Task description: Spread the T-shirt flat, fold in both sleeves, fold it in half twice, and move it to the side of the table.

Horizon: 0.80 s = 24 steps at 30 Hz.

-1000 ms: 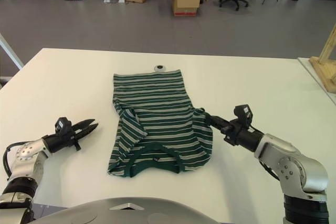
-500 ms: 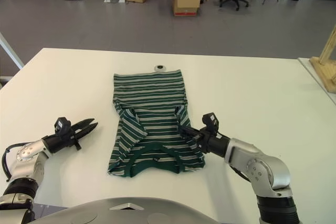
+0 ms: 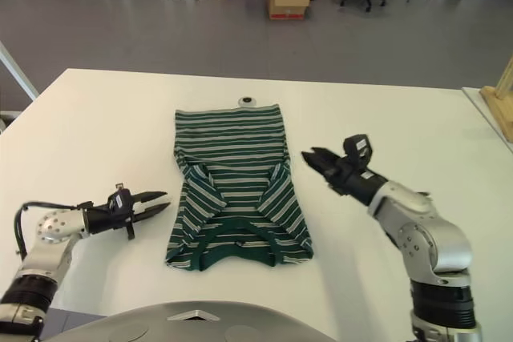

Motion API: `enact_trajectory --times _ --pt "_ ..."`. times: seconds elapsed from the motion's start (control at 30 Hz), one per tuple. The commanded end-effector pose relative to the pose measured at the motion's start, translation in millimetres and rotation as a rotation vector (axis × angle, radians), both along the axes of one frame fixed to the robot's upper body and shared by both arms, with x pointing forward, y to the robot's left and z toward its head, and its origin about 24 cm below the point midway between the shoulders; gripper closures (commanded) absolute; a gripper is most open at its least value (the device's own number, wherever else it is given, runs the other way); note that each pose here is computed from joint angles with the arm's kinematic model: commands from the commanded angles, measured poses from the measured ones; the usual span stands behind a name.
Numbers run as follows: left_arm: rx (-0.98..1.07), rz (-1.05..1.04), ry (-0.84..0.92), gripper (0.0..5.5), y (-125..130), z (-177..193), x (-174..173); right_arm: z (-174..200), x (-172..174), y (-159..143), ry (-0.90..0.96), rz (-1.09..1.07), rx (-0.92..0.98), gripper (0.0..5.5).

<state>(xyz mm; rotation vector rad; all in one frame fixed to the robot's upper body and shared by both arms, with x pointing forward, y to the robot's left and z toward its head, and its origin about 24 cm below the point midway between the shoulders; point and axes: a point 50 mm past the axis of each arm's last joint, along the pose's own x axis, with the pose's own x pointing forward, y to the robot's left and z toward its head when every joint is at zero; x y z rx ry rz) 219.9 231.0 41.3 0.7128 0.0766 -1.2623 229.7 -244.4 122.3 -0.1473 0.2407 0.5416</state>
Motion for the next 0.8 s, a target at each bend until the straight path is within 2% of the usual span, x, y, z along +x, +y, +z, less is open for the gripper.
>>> enact_trajectory --times 0.03,0.17,0.33,0.57,0.8 --pt "0.186 -0.253 -0.174 4.09 -3.7 35.6 14.7 -6.7 -6.8 -1.9 -0.078 0.256 -0.384 3.37" --pt "0.212 -0.387 -0.261 3.36 -14.8 33.5 9.6 -33.3 -20.2 -6.2 -0.128 0.59 -0.704 2.53" --pt "0.255 -0.505 -0.3 3.31 -15.6 14.7 -4.3 -52.7 -28.5 -16.5 -0.2 0.875 -0.891 2.47" --pt "0.186 -0.554 -0.314 3.31 -31.8 -7.2 -17.6 -65.8 -33.9 -7.3 -0.441 1.126 -0.951 2.47" --pt "0.173 -0.62 -0.304 3.31 -43.8 -15.8 -21.0 -89.6 -39.0 18.2 -0.483 1.235 -0.869 2.47"
